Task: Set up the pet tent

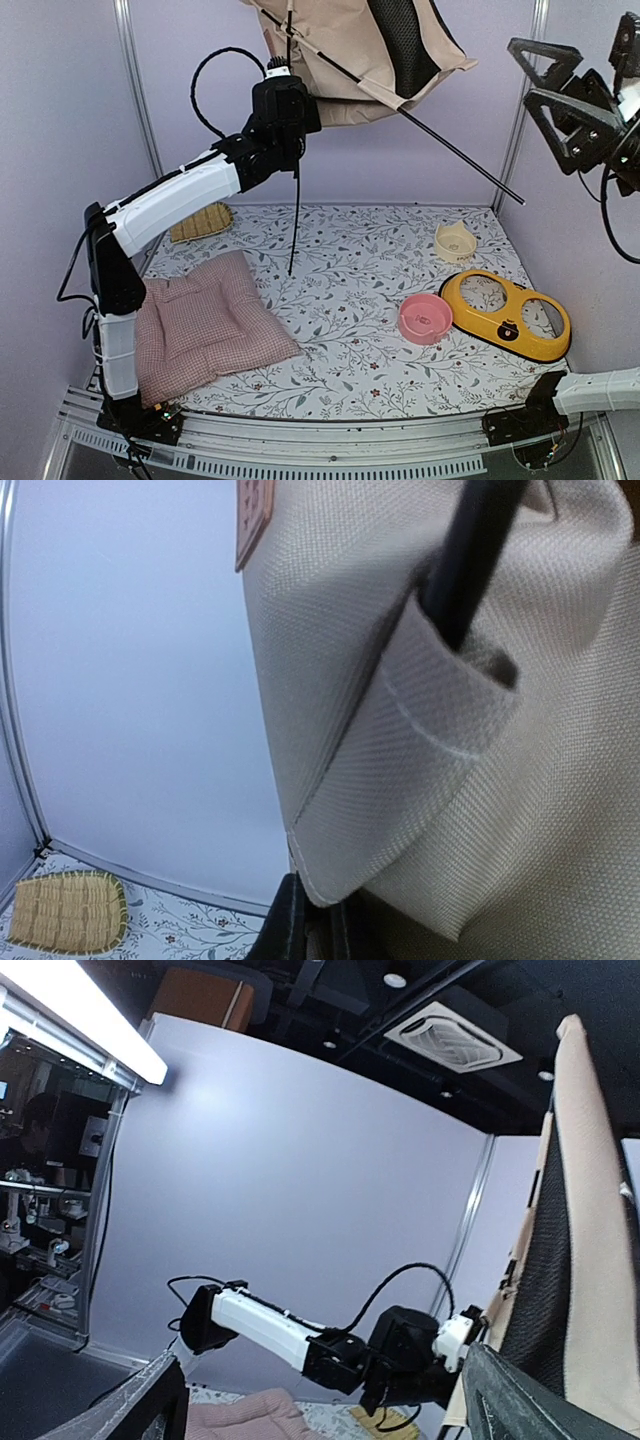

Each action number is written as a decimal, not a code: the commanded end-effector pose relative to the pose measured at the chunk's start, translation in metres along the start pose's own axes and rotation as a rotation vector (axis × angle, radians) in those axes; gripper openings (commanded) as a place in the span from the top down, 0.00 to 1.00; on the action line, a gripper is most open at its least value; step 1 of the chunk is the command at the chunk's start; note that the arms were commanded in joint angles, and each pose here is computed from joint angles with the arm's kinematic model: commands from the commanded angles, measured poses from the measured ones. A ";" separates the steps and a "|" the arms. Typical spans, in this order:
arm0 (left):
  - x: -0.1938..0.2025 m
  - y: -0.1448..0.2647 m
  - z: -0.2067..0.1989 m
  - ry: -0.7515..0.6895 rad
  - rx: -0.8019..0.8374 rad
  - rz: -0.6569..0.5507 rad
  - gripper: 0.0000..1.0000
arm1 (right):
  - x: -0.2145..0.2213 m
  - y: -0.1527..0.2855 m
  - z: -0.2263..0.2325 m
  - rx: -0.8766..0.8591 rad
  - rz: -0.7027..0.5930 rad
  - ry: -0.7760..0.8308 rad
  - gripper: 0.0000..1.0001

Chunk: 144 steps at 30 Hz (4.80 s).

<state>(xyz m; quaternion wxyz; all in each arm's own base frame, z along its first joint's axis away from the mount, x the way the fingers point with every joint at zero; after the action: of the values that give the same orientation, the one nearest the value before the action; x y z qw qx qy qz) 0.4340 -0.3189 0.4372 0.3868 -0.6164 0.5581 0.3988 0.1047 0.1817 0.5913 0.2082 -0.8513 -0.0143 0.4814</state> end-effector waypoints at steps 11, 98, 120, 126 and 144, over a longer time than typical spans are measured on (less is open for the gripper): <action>0.042 -0.014 0.017 -0.199 -0.081 0.115 1.00 | 0.193 -0.082 0.069 0.047 0.485 -0.364 0.06; -0.017 0.079 0.049 -0.201 -0.137 0.307 1.00 | 0.647 -0.151 0.098 0.357 0.833 -0.393 0.69; 0.009 0.103 0.053 -0.252 -0.141 0.413 1.00 | 0.469 -0.139 0.161 0.084 0.715 -0.563 1.00; 0.034 0.113 0.057 -0.239 -0.147 0.484 1.00 | 0.447 -0.124 0.194 0.018 0.728 -0.628 1.00; 0.099 0.155 0.064 -0.278 -0.195 0.654 1.00 | 0.408 -0.095 0.228 0.003 0.720 -0.675 1.00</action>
<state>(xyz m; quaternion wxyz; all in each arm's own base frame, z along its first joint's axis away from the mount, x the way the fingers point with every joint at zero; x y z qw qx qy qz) 0.3141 -0.2909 0.3687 0.2681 -0.4772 0.6108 0.5722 0.1339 0.4162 0.0961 -0.1297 -0.5117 0.3166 0.7880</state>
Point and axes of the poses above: each gripper's point midway between its finger pads, its own y axis back along the fingers, its own z axis along the line the jaws close on, x = y × z, the point moved 5 cm from there along y, back along the fingers, and after that the axes turned 10 degrees about y, right-handed, at the moved point
